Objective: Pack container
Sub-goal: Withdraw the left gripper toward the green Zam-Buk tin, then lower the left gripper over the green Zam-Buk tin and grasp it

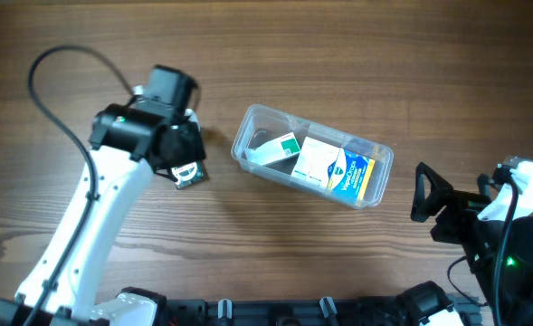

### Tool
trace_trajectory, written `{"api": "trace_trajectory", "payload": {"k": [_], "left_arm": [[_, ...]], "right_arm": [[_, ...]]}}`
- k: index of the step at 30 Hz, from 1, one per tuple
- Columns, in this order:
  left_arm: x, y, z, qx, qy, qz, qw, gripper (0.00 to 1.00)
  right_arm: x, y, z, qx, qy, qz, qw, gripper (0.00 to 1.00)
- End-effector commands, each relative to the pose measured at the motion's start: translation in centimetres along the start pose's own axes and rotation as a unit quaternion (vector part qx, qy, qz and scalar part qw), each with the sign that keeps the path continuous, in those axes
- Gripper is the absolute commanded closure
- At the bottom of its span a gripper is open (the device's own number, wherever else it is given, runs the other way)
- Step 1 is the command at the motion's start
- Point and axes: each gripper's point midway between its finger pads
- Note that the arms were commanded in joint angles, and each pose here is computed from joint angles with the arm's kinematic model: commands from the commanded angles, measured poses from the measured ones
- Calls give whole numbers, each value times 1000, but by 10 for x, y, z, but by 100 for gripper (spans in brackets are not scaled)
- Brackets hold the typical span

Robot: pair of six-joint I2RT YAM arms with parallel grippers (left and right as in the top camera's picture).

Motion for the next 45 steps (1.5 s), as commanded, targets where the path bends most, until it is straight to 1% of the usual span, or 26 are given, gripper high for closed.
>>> {"api": "trace_trajectory", "payload": {"k": [1, 2, 4, 8, 14, 18, 20, 21, 22, 23, 25, 28, 34, 41, 42, 44, 45], "left_arm": [[-35, 22, -2, 91, 42, 24, 995, 26], [-46, 29, -7, 109, 35, 26, 993, 24], [-63, 36, -6, 121, 40, 33, 991, 24], [-89, 46, 12, 123, 62, 24, 990, 23], [-102, 40, 6, 131, 37, 44, 990, 21], [-117, 39, 14, 126, 43, 46, 990, 21], [-128, 34, 23, 120, 56, 55, 990, 23], [-132, 29, 25, 109, 60, 65, 990, 23], [-134, 20, 27, 77, 62, 80, 992, 26], [-135, 17, 27, 61, 60, 84, 993, 28], [-136, 5, 26, 11, 47, 98, 994, 25], [-135, -5, 28, -39, 38, 107, 993, 23], [-144, 3, 29, -39, 36, 77, 996, 24], [-173, 12, 40, -41, 65, 44, 996, 24], [-177, 13, 42, -41, 70, 40, 996, 25], [-181, 14, 44, -37, 75, 36, 996, 30], [-182, 17, 43, -23, 72, 29, 997, 30]], "right_arm": [[2, -2, -3, -2, -7, 6, 1000, 0], [2, -2, -3, -2, -7, 6, 1000, 0], [2, -2, -3, -2, -7, 5, 1000, 0], [2, -2, -3, -2, -7, 6, 1000, 0], [2, -2, -3, -2, -7, 6, 1000, 0], [2, -2, -3, -2, -7, 5, 1000, 0], [2, -2, -3, -2, -7, 5, 1000, 0], [2, -2, -3, -2, -7, 6, 1000, 0], [2, -2, -3, -2, -7, 6, 1000, 0], [2, -2, -3, -2, -7, 5, 1000, 0], [2, -2, -3, -2, -7, 6, 1000, 0], [2, -2, -3, -2, -7, 5, 1000, 0], [2, -2, -3, -2, -7, 6, 1000, 0], [2, -2, -3, -2, -7, 6, 1000, 0], [2, -2, -3, -2, -7, 6, 1000, 0], [2, -2, -3, -2, -7, 6, 1000, 0], [2, -2, -3, -2, -7, 5, 1000, 0]]}}
Point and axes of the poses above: each gripper's point midway between its finger pads, its own x axis back along the fingers, its own y axis along the line the jaws close on, z = x × y, and after that the axes turned 12 degrees about x, right-handed
